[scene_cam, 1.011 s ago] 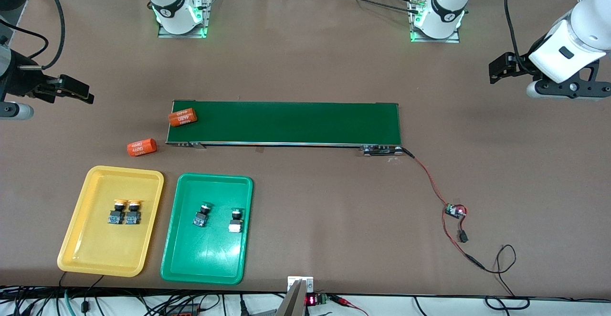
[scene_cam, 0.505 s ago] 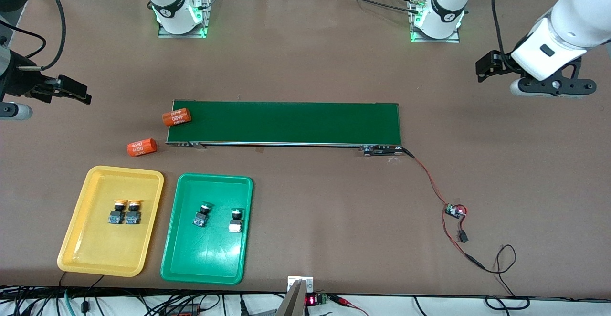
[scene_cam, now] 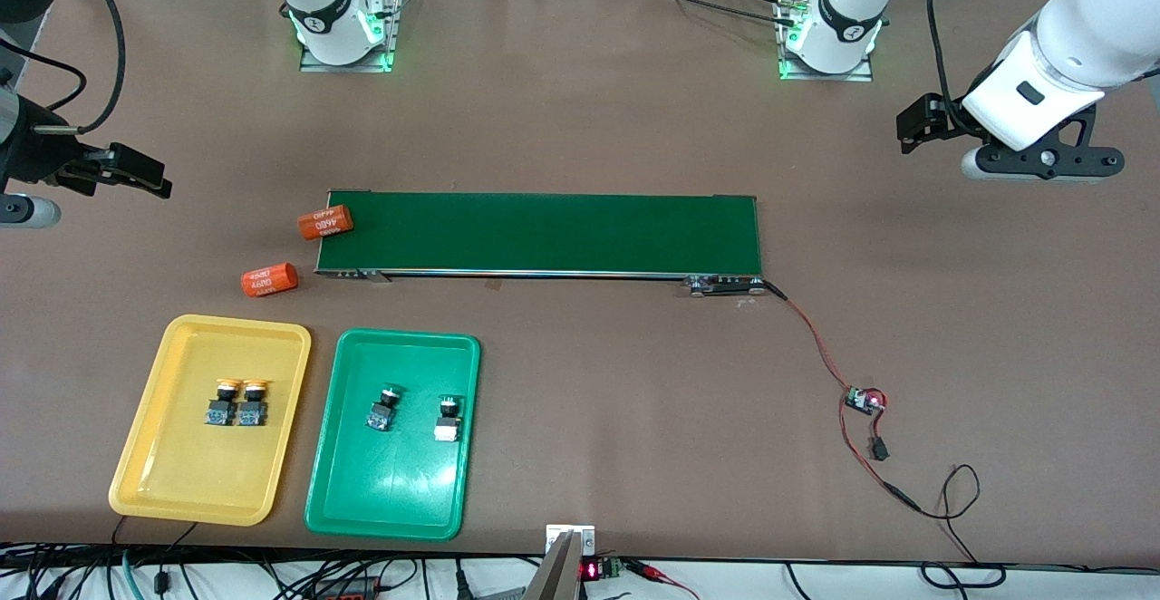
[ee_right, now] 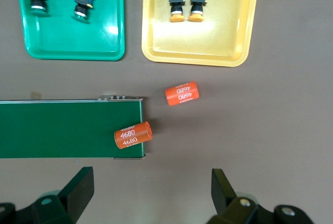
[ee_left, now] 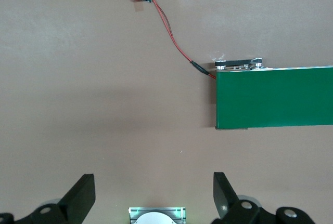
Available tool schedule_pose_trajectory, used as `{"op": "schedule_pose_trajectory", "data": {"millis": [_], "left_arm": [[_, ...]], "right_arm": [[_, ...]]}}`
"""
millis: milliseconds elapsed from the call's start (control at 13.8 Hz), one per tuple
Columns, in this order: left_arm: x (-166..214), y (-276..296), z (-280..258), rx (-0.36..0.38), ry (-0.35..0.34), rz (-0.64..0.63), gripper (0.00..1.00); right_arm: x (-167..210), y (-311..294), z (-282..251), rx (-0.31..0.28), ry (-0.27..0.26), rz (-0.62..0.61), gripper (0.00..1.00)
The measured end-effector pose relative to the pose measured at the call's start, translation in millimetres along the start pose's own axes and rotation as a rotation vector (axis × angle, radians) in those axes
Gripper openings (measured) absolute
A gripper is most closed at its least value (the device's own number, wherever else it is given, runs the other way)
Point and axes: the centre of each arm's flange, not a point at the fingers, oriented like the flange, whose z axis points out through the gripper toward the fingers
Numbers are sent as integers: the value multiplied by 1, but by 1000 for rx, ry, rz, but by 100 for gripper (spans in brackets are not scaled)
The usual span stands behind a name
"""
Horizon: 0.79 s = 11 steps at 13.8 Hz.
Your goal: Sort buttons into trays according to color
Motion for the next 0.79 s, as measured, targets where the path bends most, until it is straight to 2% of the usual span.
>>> {"op": "schedule_pose_trajectory", "data": {"millis": [794], "left_arm": [[0,-3,0,-1,-1,-7,100]], "right_arm": [[0,-9,0,-13,1,-17,100]]}}
